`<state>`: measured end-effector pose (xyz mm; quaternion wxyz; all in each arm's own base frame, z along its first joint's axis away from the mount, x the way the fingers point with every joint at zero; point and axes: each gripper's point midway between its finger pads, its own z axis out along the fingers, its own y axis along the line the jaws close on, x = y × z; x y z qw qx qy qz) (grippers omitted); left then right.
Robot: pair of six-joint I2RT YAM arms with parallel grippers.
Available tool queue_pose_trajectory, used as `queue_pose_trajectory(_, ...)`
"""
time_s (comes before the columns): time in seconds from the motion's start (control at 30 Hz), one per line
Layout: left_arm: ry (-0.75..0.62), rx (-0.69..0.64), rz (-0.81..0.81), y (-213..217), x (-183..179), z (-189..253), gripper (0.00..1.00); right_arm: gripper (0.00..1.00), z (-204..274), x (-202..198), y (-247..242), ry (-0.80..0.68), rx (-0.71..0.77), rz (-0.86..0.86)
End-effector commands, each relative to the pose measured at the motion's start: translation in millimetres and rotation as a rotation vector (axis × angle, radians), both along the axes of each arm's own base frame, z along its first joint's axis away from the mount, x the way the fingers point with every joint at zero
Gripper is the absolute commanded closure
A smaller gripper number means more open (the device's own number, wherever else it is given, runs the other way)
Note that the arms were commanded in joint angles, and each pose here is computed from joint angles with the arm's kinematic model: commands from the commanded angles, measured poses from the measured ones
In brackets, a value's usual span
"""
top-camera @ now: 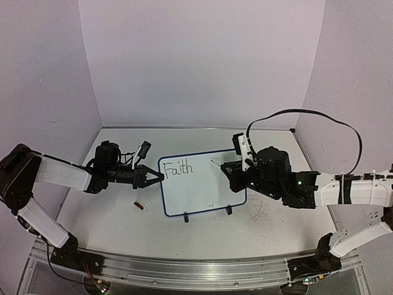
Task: Write a sentence on the whiteboard
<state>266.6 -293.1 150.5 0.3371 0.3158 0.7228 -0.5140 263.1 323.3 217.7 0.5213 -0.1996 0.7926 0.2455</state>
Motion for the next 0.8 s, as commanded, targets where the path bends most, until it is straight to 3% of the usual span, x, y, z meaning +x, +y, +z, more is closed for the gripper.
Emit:
queue_pose_trajectory(0.0,-0.029,0.006,0.004,-3.8,4.9,6.4,1.00,1.00,18.2,-3.9,23.5,-0.033,-0.002,0.068)
queue_pose_trajectory(0.77,-0.031,0.012,0.006,-4.0,6.7,8.7,1.00,1.00,9.9,-4.7,45.5,-0.007,-0.019,0.107)
